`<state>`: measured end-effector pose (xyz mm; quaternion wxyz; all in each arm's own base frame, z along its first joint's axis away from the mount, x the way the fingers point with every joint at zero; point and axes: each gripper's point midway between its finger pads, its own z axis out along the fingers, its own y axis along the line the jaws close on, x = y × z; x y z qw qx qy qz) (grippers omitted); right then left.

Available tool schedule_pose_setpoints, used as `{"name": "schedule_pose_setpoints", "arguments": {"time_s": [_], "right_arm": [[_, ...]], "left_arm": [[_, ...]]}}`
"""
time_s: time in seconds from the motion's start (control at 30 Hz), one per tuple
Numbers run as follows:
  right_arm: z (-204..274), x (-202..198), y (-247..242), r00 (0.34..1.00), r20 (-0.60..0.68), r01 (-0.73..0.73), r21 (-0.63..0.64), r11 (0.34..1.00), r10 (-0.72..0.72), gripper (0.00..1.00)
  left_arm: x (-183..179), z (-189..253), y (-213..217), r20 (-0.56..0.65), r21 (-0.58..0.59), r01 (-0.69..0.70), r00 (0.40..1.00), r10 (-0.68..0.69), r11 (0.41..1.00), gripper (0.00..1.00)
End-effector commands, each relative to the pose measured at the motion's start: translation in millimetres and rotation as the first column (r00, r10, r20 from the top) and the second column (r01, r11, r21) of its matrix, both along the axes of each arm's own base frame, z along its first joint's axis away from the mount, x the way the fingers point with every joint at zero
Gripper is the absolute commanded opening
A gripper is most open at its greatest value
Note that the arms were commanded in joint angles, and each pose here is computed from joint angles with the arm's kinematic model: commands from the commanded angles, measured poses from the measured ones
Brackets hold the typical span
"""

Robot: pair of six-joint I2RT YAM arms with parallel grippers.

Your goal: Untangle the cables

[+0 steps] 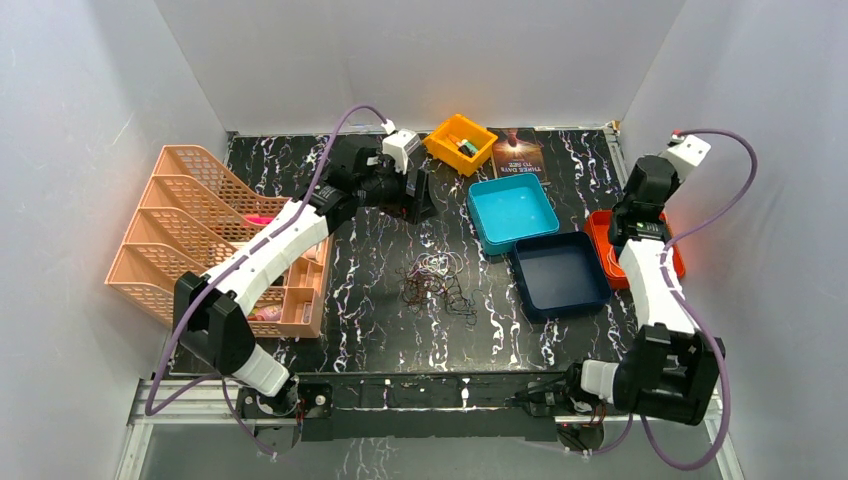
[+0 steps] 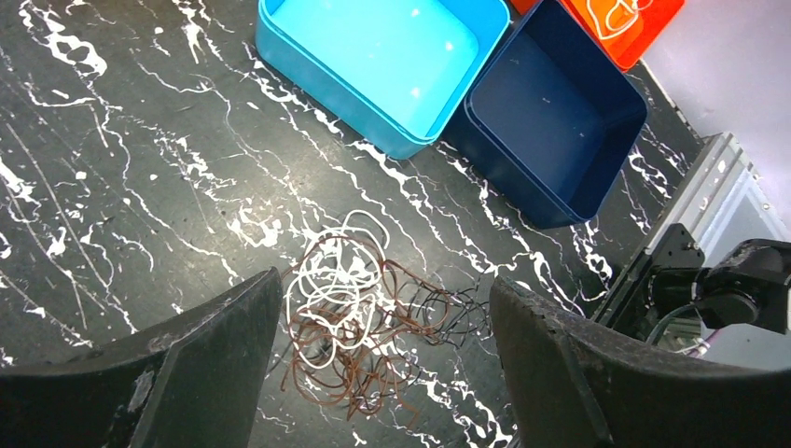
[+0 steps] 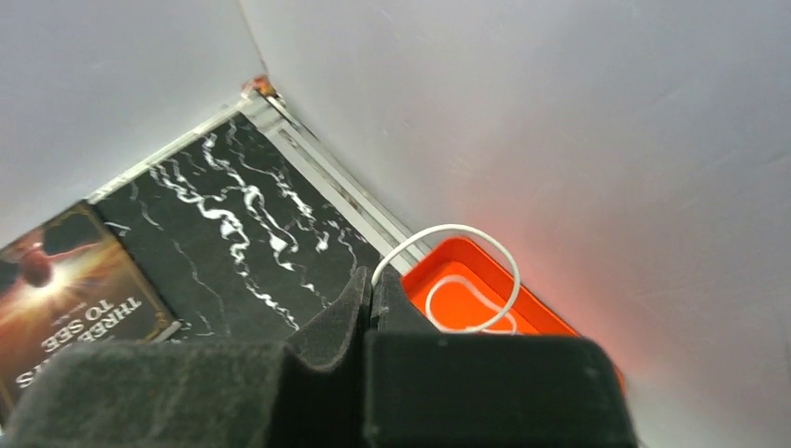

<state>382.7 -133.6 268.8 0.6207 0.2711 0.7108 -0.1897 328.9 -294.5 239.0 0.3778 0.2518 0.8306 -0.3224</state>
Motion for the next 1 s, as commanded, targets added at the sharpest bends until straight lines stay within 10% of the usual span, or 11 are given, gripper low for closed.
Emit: {"name": "schedule_pose_setpoints", "arguments": {"time_s": [0.0, 0.27, 0.57, 0.97], "right_arm": [[-16.0, 7.8, -21.1, 0.997, 0.054, 0.050, 0.080, 0.996, -0.055, 0.00], [-58.2, 10.6, -29.3, 0.997, -0.010, 0.079, 0.123, 0.989, -0.078, 0.01], [-91.1, 11.4, -20.4, 0.996, -0.069, 0.062, 0.196, 0.979, -0.049, 0.51], [-110.8, 19.9, 3.0, 0.994, -0.084, -0.039, 0.292, 0.955, 0.067, 0.63]], "left_arm": [[-3.4, 14.7, -12.4, -0.021, -0.053, 0.055, 0.998, -0.057, 0.997, 0.81], [-2.3, 10.3, -19.2, -0.051, -0.070, 0.071, 0.996, -0.075, 0.995, 0.82], [-5.5, 5.8, -15.8, -0.059, -0.063, 0.059, 0.996, -0.063, 0.996, 0.83], [-6.8, 0.7, -16.8, -0.074, -0.067, 0.065, 0.995, -0.070, 0.996, 0.84]]}}
